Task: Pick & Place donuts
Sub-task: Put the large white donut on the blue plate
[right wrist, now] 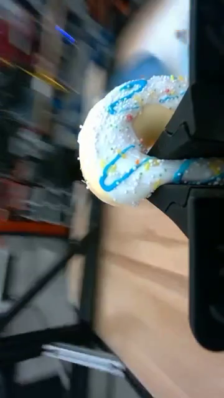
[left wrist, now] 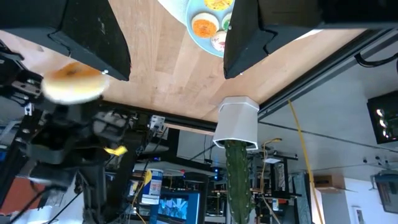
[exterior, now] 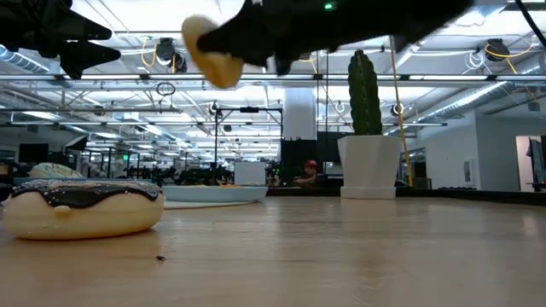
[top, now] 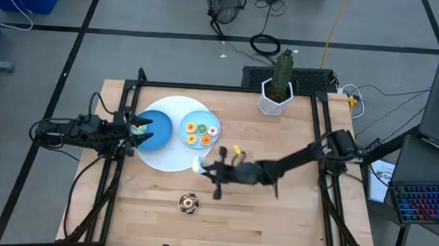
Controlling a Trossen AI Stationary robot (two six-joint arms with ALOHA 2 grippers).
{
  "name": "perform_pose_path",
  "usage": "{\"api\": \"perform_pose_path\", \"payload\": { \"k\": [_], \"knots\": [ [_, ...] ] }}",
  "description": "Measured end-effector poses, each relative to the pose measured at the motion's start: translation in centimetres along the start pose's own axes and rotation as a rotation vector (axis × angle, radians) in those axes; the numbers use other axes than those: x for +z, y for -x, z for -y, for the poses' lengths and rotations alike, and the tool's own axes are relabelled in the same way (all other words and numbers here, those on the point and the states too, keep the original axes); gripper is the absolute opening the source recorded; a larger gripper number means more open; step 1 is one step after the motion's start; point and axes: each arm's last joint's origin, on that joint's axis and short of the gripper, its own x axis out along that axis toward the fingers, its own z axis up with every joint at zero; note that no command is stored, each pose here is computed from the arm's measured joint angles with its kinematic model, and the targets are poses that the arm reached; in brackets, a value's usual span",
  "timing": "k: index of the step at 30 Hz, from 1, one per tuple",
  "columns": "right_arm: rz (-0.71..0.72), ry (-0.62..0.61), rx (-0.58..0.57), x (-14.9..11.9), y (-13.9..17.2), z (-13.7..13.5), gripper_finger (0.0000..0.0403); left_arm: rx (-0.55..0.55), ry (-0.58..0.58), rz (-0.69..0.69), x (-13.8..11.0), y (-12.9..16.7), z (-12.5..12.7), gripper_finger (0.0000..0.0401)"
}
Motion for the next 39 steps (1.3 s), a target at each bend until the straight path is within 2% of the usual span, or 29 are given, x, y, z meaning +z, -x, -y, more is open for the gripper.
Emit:
{"api": "perform_pose_path", "payload": {
  "k": [3, 7, 13, 18, 23, 31, 39],
  "knots": [
    [-0.211, -0.096, 0.068, 0.6, -1.7, 2.1, 0.0020, 0.000, 0.000, 0.000, 0.0, 0.0, 0.0, 0.0258],
    [-0.445, -0.184, 0.027, 1.2, -2.9, 5.2, 0.0020, 0.000, 0.000, 0.000, 0.0, 0.0, 0.0, 0.0258],
    [-0.504, -0.275, -0.094, 0.0, -3.4, 10.5, 0.0020, 0.000, 0.000, 0.000, 0.0, 0.0, 0.0, 0.0258],
    [-0.494, -0.332, -0.188, -1.6, -4.0, 14.5, 0.0020, 0.000, 0.000, 0.000, 0.0, 0.0, 0.0, 0.0257],
    [-0.307, -0.349, -0.055, -2.1, -5.8, 16.2, 0.0020, 0.000, 0.000, 0.000, 0.0, 0.0, 0.0, 0.0257],
    [-0.025, -0.308, 0.038, -1.5, -7.1, 16.8, 0.0020, 0.000, 0.000, 0.000, 0.0, 0.0, 0.0, 0.0258],
    [-0.004, -0.216, 0.101, -1.1, -7.2, 15.1, 0.0020, 0.000, 0.000, 0.000, 0.0, 0.0, 0.0, 0.0257]
  ]
}}
